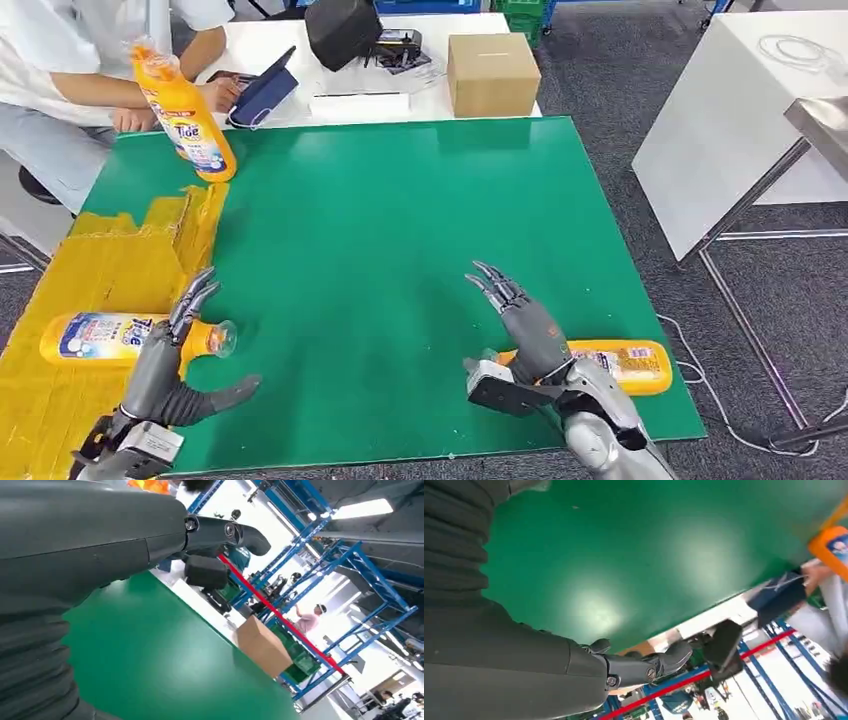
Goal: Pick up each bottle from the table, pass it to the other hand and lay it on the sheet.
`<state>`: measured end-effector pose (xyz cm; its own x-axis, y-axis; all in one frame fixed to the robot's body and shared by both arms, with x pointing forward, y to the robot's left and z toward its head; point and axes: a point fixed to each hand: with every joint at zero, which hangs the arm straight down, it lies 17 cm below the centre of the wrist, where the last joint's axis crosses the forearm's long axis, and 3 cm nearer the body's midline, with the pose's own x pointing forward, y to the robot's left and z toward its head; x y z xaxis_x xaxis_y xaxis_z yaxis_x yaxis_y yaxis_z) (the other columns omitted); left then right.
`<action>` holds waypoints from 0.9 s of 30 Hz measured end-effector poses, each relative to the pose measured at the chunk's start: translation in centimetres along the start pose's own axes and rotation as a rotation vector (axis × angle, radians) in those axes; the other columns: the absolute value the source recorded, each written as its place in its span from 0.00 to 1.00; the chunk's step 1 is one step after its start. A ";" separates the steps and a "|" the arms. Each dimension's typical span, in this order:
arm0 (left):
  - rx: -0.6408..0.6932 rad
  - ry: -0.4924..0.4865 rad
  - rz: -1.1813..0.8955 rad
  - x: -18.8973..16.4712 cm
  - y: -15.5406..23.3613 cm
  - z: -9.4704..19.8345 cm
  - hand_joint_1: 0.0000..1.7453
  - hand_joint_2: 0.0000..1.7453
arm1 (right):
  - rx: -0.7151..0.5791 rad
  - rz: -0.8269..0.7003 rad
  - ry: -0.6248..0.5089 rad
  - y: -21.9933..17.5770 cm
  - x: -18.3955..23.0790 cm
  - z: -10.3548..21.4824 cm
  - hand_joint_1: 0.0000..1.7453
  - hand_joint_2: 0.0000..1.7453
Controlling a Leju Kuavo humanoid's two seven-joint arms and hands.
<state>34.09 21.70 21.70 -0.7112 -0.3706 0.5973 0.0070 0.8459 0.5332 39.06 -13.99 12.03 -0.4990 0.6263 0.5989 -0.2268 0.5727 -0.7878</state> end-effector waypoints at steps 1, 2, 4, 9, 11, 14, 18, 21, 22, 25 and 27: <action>0.005 -0.002 0.010 0.2 0.0 -0.1 0.00 1.00 | 0.007 0.006 0.001 0.1 -0.1 0.1 0.00 1.00; 0.014 -0.005 0.038 0.4 0.0 -0.2 0.00 1.00 | 0.017 0.017 0.007 0.3 -0.3 0.3 0.00 1.00; 0.048 -0.015 0.101 1.2 0.3 -0.7 0.00 1.00 | 0.040 0.038 0.012 0.7 -0.7 0.9 0.00 1.00; 0.083 -0.033 0.184 2.7 -0.4 -1.8 0.00 1.00 | 0.108 0.100 0.023 1.3 -2.1 3.8 0.00 1.00; 0.091 -0.029 0.197 2.8 -0.7 -2.0 0.00 1.00 | 0.136 0.141 0.043 1.3 -3.2 5.2 0.00 1.00; 0.115 -0.024 0.224 2.9 -0.6 -2.3 0.00 1.00 | 0.172 0.198 0.090 1.1 -5.0 7.3 0.00 1.00; 0.133 -0.012 0.257 2.7 -0.7 -2.4 0.00 1.00 | 0.196 0.245 0.142 0.2 -7.0 9.4 0.00 1.00; 0.134 -0.009 0.268 2.6 -0.9 -2.6 0.00 1.00 | 0.205 0.265 0.174 -0.4 -8.1 10.2 0.00 1.00; 0.133 -0.009 0.273 2.5 -1.0 -2.7 0.00 1.00 | 0.206 0.275 0.190 -0.7 -8.6 10.5 0.00 1.00; 0.133 -0.003 0.287 2.4 -1.2 -2.8 0.00 1.00 | 0.197 0.323 0.241 -1.8 -10.0 11.0 0.00 1.00; 0.133 0.002 0.296 2.3 -1.3 -2.8 0.00 1.00 | 0.189 0.355 0.273 -2.5 -10.9 11.2 0.00 1.00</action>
<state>34.44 18.70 24.04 -0.6910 -0.1020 0.7156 0.1212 0.9596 0.2538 35.67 -28.18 5.90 -0.3409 0.8959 0.2847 -0.2427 0.2087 -0.9474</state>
